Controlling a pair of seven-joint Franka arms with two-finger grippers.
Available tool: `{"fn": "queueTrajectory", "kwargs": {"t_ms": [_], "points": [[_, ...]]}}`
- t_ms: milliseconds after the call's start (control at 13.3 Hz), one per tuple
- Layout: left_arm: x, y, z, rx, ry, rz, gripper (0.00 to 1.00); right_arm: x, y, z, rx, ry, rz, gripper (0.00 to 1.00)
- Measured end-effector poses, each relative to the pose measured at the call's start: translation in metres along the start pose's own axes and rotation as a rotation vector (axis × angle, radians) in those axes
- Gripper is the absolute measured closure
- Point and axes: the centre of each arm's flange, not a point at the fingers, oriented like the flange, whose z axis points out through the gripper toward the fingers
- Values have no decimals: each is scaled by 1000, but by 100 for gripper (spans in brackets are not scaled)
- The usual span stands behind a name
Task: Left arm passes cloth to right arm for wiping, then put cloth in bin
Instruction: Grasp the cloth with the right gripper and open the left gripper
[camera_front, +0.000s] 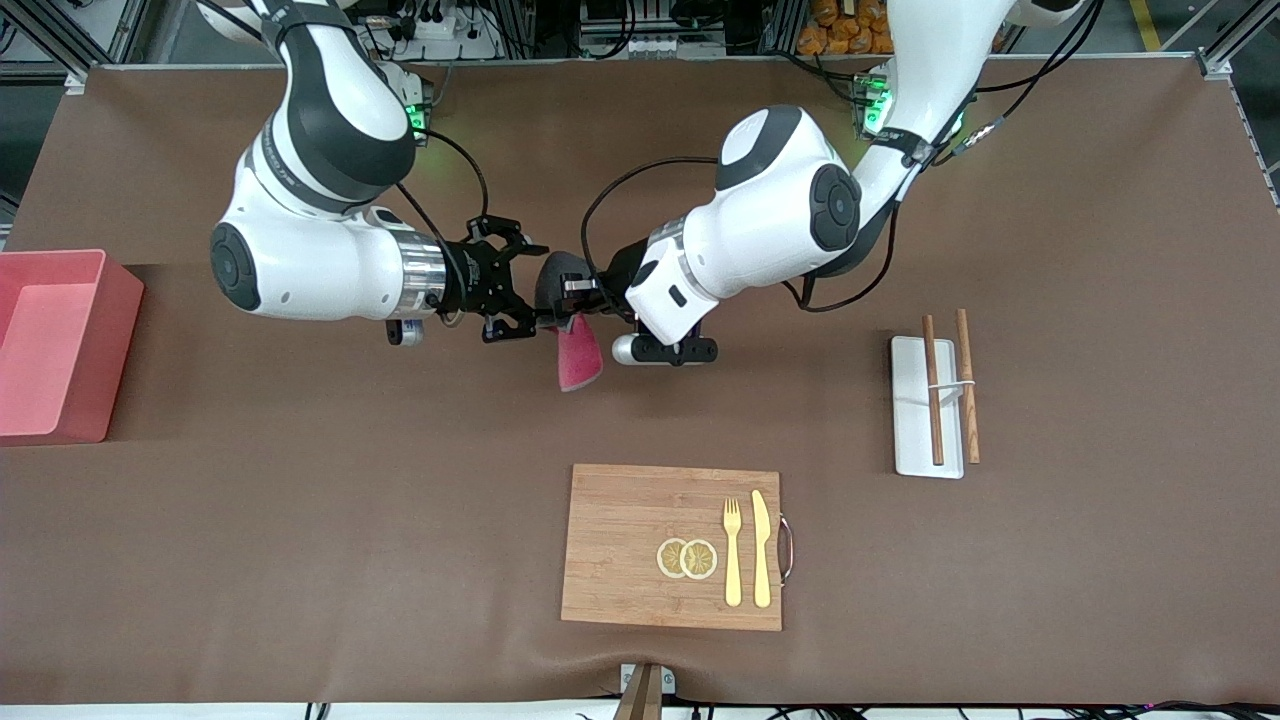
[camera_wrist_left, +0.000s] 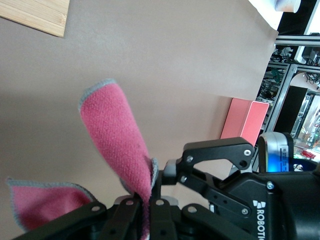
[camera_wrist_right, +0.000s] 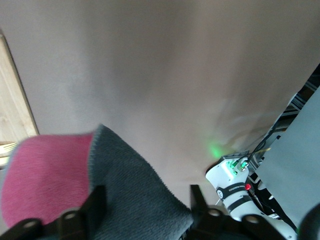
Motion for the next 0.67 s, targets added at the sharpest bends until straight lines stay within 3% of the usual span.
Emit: {"fn": "queueTrajectory", "kwargs": {"t_ms": [375, 450, 600, 675], "points": [[-2, 2, 1, -2, -4, 3, 95, -4, 1, 3, 7, 2, -7, 93], [-4, 3, 1, -3, -6, 4, 95, -3, 0, 2, 9, 2, -6, 98], [-4, 3, 1, -5, -5, 5, 95, 0, -1, 1, 9, 4, -9, 98], [-3, 3, 0, -6, -3, 4, 87, 6, -3, -2, 5, 4, -33, 98]]}}
